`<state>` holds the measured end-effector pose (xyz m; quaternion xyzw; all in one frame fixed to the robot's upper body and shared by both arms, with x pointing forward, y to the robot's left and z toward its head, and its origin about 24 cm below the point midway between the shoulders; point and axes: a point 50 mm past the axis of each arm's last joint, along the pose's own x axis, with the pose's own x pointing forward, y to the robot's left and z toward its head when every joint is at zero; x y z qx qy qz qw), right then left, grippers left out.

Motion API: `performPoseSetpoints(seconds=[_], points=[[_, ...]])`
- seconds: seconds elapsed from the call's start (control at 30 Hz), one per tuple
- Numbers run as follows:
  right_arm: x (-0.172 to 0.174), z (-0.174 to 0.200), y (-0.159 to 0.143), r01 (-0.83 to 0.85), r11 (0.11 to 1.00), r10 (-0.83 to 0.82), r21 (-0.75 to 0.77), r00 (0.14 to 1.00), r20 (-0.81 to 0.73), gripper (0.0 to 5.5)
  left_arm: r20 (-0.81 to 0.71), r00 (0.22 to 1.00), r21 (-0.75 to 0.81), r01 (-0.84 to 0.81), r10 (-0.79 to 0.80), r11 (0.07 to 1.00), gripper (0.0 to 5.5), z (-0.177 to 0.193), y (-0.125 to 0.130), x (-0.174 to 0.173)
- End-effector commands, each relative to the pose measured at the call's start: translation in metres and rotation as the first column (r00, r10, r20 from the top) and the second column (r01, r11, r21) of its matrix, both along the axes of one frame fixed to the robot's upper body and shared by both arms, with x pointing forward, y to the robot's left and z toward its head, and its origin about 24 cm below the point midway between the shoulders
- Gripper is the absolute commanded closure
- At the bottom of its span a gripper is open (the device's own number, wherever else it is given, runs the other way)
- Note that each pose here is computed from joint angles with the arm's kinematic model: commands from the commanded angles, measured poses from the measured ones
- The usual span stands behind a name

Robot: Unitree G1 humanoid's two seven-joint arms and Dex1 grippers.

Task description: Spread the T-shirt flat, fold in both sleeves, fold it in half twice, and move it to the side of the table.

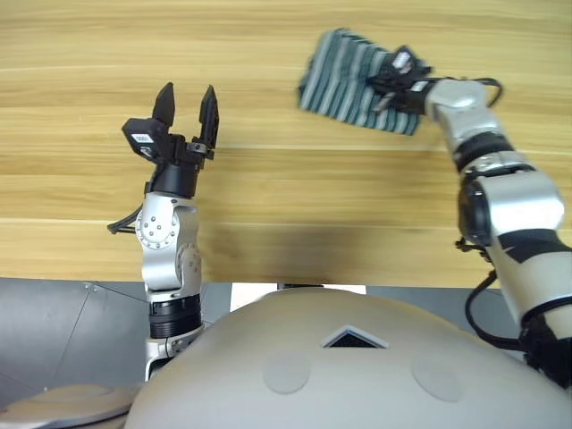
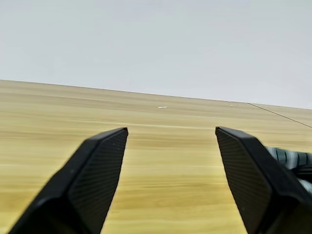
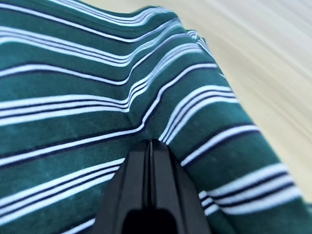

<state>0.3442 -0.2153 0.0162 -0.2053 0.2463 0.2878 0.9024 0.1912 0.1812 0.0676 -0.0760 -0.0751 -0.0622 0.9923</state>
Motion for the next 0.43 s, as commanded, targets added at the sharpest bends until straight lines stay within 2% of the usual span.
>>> performPoseSetpoints(seconds=[0.03, 0.1, 0.17, 0.23, 0.33, 0.43], points=[[-0.054, -0.038, -0.079, 0.309, 0.942, -0.328, -0.131, 0.931, -0.158, 5.49, 0.015, 0.998, -0.014, -0.063, 0.063, 0.998, 2.29, 0.002, 0.006, -0.011], [-0.065, -0.038, -0.1, 0.411, 0.901, -0.427, -0.14, 0.895, -0.126, 5.49, 0.011, 0.998, -0.028, -0.063, 0.064, 0.998, 2.29, 0.001, 0.004, -0.013], [-0.063, -0.031, -0.107, 0.453, 0.885, -0.461, -0.108, 0.886, -0.058, 5.49, 0.008, 0.999, -0.023, -0.036, 0.036, 0.999, 2.29, -0.001, -0.001, -0.011], [-0.049, -0.011, -0.107, 0.475, 0.88, -0.475, 0.022, 0.878, 0.058, 5.49, 0.016, 1.0, 0.011, -0.013, 0.013, 1.0, 2.29, 0.0, -0.002, -0.006], [-0.029, 0.037, -0.095, 0.275, 0.893, -0.397, 0.356, 0.854, 0.336, 5.49, 0.083, 0.995, 0.032, -0.063, 0.06, 0.997, 2.29, 0.008, 0.014, 0.007], [-0.031, 0.058, -0.077, 0.056, 0.872, -0.352, 0.486, 0.761, 0.544, 5.49, 0.146, 0.977, 0.089, -0.172, 0.158, 0.981, 2.29, 0.008, 0.035, 0.015]])
